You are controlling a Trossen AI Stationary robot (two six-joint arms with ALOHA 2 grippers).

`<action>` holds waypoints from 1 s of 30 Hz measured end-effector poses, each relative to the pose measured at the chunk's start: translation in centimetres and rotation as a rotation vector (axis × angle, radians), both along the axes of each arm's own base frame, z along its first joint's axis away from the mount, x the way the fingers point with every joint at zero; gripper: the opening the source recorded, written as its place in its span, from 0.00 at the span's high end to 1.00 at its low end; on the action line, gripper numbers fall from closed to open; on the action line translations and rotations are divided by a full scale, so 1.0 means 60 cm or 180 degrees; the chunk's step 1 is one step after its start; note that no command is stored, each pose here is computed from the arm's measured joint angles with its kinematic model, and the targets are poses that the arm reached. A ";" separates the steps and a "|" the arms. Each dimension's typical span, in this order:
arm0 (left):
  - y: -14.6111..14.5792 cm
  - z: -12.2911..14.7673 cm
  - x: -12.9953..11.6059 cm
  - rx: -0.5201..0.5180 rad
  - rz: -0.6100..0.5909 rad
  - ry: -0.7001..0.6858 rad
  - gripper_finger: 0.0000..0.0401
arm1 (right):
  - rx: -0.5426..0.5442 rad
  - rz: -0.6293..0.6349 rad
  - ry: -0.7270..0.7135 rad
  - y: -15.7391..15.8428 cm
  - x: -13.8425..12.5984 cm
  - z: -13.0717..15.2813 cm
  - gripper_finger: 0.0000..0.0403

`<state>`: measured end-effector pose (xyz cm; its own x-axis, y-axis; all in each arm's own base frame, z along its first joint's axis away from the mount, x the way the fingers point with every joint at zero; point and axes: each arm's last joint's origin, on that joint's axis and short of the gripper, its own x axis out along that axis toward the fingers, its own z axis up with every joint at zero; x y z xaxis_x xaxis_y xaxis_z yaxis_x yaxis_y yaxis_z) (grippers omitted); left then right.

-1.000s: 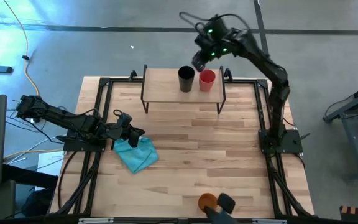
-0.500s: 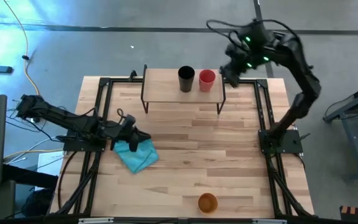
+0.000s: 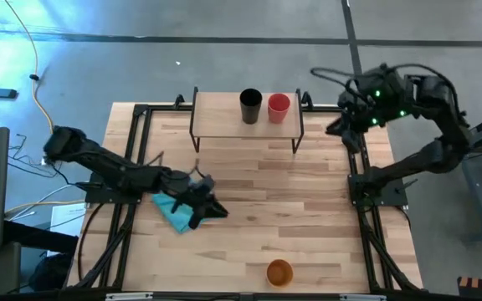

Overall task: Stack small to large cups/mugs on shelf
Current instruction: Put the yellow cup on the shelf

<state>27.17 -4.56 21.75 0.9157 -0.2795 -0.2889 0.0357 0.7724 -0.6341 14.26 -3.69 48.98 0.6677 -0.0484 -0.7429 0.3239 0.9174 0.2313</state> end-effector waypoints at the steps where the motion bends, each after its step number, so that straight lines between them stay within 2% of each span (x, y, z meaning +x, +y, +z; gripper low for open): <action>1: -0.004 0.005 0.016 0.0048 -0.0109 -0.0027 0.86 | 0.0054 -0.0027 0.0055 0.003 -0.002 -0.009 0.85; 5: -0.018 0.030 0.076 0.0199 -0.0516 -0.0099 0.86 | 0.0337 -0.0180 0.0344 0.016 -0.005 -0.052 0.85; 9: -0.030 0.046 0.122 0.0375 -0.0890 0.0156 0.86 | 0.0598 -0.0315 0.0684 0.028 0.002 -0.102 0.85; 14: -0.049 0.059 0.156 0.0560 -0.1167 0.0434 0.86 | 0.0810 -0.0473 0.0984 0.040 0.022 -0.165 0.85; 17: -0.062 0.068 0.168 0.0597 -0.1279 0.0389 0.86 | 0.0873 -0.0505 0.1120 0.046 0.037 -0.202 0.85; 23: -0.089 0.075 0.185 0.0432 -0.1204 0.0451 0.86 | 0.0889 -0.0457 0.1336 0.057 0.054 -0.267 0.85; 30: -0.124 0.086 0.226 0.0423 -0.0667 0.0408 0.86 | 0.0847 -0.0408 0.1781 0.067 0.048 -0.330 0.85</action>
<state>40.71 -12.01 26.88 0.7955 -0.4109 -0.4454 0.1295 0.8332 -0.5375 17.12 0.32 29.18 0.1759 0.1323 -0.9755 0.5652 0.7977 0.2101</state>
